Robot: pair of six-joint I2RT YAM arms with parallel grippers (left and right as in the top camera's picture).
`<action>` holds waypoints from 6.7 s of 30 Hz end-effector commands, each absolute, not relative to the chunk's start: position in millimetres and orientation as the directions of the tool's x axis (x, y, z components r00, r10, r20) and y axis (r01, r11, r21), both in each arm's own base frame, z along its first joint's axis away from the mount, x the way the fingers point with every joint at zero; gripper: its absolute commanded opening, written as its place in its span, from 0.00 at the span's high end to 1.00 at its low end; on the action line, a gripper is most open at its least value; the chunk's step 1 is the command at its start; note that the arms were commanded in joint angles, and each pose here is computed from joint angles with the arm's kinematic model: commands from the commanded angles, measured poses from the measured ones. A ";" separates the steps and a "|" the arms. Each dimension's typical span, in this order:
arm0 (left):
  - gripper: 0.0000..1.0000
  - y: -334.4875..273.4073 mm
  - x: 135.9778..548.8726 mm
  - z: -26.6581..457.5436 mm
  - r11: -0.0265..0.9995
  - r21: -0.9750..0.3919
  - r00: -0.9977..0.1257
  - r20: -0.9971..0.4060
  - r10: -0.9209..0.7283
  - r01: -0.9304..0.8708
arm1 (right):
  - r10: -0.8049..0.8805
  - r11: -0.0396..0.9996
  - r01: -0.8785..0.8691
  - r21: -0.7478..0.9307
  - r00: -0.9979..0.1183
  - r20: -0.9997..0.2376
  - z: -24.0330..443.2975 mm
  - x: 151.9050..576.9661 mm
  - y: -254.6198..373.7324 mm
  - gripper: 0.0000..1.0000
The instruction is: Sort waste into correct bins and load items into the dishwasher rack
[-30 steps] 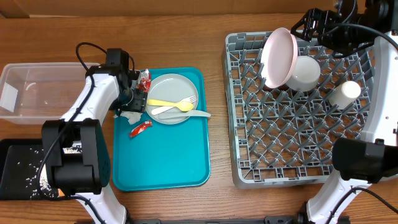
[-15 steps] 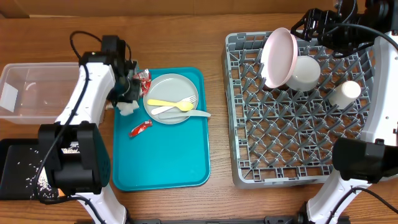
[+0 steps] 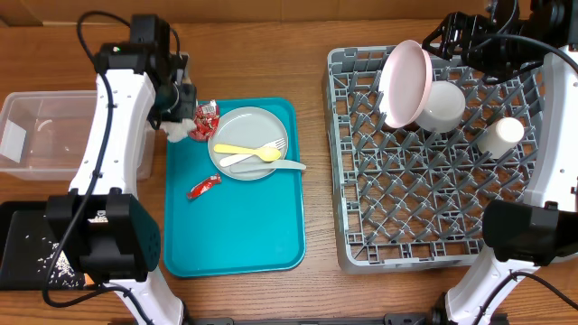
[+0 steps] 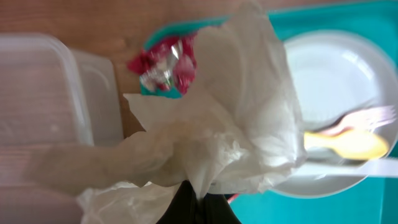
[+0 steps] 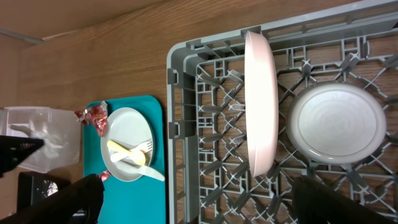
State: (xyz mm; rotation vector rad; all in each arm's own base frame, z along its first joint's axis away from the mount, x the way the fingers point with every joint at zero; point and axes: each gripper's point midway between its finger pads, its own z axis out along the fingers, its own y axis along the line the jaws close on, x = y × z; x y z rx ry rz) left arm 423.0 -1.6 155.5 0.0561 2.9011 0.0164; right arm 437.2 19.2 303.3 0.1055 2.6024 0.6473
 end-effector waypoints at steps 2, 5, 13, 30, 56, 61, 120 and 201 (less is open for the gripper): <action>0.96 22.4 441.4 197.7 0.993 0.025 -0.923 -0.371 -0.102 -0.120 | 0.172 0.892 -0.053 0.449 -0.879 -0.446 313.1 438.0 17.7 0.00; 0.96 55.9 445.3 200.0 0.965 0.071 -0.891 -0.407 -0.203 -0.252 | 0.172 0.892 -0.053 0.449 -0.879 -0.446 313.1 438.0 17.7 0.00; 0.96 141.3 448.0 195.8 0.894 0.072 -0.799 -0.484 -0.357 -0.443 | 0.172 0.892 -0.053 0.449 -0.879 -0.446 313.1 438.0 17.7 0.00; 0.00 250.2 412.0 198.8 0.773 0.040 -0.672 -0.525 -0.523 -0.633 | 0.172 0.892 -0.053 0.449 -0.879 -0.446 313.1 438.0 17.7 0.00; 0.04 1.3 401.2 160.8 0.977 -0.201 -0.979 -0.169 -0.110 -0.075 | 0.172 0.892 -0.053 0.449 -0.879 -0.446 313.1 438.0 17.7 0.00; 0.05 -33.0 372.7 155.8 0.976 -0.195 -0.994 -0.041 -0.105 -0.095 | 0.172 0.892 -0.053 0.449 -0.879 -0.446 313.1 438.0 17.7 0.00; 0.04 -26.7 331.8 6.1 0.453 -0.015 -0.453 -0.009 0.891 0.891 | 0.172 0.892 -0.053 0.449 -0.879 -0.445 312.7 438.2 17.7 0.00; 0.01 -21.6 450.1 207.0 0.876 -0.412 -0.877 -0.479 0.025 0.250 | 0.173 0.891 -0.047 0.451 -0.884 -0.434 307.8 440.1 17.1 0.00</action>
